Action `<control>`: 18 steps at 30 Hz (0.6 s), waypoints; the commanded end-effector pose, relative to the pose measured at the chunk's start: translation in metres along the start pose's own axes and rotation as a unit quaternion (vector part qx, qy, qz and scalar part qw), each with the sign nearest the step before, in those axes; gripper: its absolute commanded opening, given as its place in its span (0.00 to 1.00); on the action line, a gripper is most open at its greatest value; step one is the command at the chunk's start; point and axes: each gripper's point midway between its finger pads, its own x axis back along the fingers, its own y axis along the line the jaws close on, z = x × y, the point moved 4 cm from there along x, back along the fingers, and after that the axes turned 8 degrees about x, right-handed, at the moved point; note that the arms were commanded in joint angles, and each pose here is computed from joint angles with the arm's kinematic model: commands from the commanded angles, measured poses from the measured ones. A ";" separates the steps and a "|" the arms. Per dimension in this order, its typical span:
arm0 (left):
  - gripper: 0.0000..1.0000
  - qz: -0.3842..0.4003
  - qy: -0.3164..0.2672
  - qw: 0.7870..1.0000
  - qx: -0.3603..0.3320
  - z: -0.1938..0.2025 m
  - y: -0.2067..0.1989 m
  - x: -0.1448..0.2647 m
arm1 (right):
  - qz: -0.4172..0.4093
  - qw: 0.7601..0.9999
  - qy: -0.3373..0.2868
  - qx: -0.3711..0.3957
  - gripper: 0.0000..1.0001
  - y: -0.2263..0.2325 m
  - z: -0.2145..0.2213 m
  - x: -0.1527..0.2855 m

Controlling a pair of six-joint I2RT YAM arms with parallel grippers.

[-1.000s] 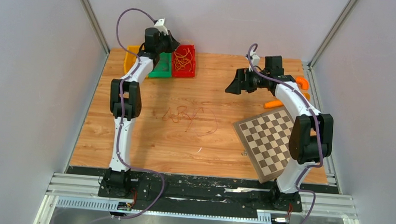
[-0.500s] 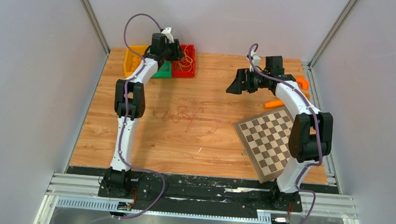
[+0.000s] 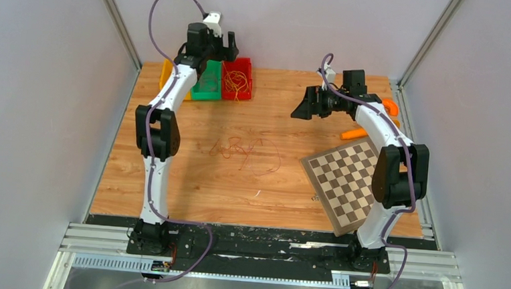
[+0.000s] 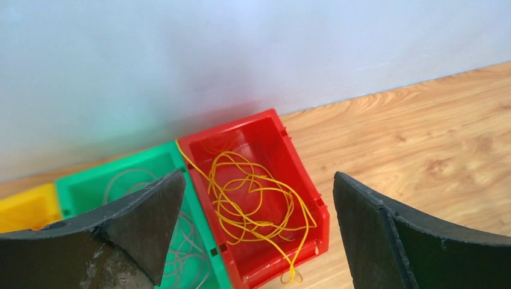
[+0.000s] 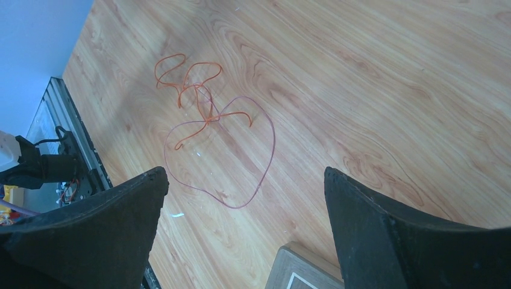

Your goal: Untangle the cables

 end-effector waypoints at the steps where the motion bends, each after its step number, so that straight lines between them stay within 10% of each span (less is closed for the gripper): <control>1: 1.00 0.040 -0.028 0.995 -0.082 -0.048 -0.029 0.049 | -0.015 0.999 -0.021 0.024 1.00 0.005 -0.018 0.004; 9: 0.88 0.130 0.151 0.980 -0.021 0.030 -0.047 0.067 | -0.011 0.999 -0.022 0.026 1.00 0.011 -0.016 0.010; 18: 0.64 0.086 0.214 0.972 0.038 0.077 -0.035 0.051 | -0.005 0.999 -0.020 0.025 1.00 0.012 -0.012 0.011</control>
